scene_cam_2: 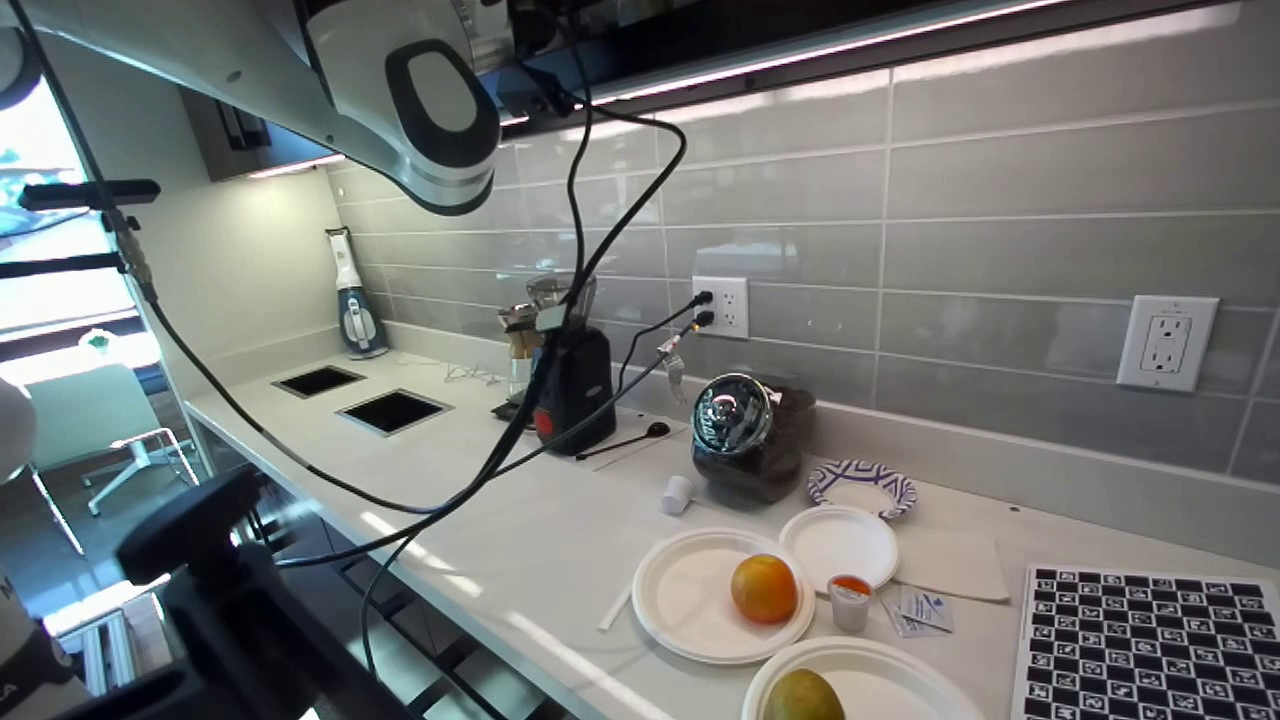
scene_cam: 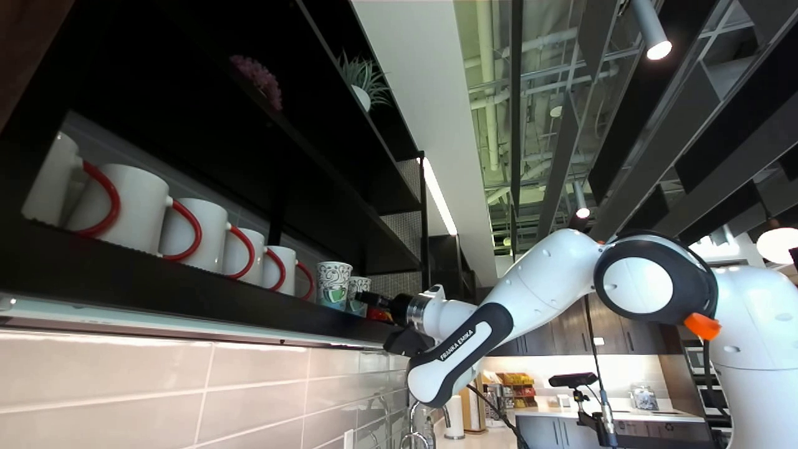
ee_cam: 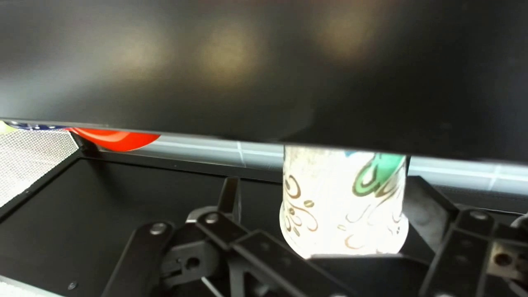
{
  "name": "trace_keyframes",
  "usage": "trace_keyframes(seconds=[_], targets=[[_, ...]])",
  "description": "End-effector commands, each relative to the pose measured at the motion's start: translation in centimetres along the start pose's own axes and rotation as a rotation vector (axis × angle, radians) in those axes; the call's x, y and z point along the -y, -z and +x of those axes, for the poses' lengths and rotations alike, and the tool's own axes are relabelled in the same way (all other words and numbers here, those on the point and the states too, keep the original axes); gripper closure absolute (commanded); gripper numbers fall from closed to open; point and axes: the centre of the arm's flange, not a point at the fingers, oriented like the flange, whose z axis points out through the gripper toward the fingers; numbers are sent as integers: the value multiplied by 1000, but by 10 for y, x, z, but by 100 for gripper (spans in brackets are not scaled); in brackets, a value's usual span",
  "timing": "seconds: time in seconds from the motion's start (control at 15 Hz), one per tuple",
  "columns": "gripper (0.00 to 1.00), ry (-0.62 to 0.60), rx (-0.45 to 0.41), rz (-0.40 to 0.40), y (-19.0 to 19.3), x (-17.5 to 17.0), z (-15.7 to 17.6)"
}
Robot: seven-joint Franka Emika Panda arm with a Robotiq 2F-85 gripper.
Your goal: Pick up the two cups from the counter and put them on the shelf
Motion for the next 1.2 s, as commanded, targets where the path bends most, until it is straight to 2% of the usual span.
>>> trace_keyframes(seconds=[0.0,0.4,0.67,1.13], targets=[[0,6,55,-17,29,1,22],[0,18,130,-51,48,-4,47],[0,-31,193,-31,56,0,60],[0,-67,190,-35,86,10,92]])
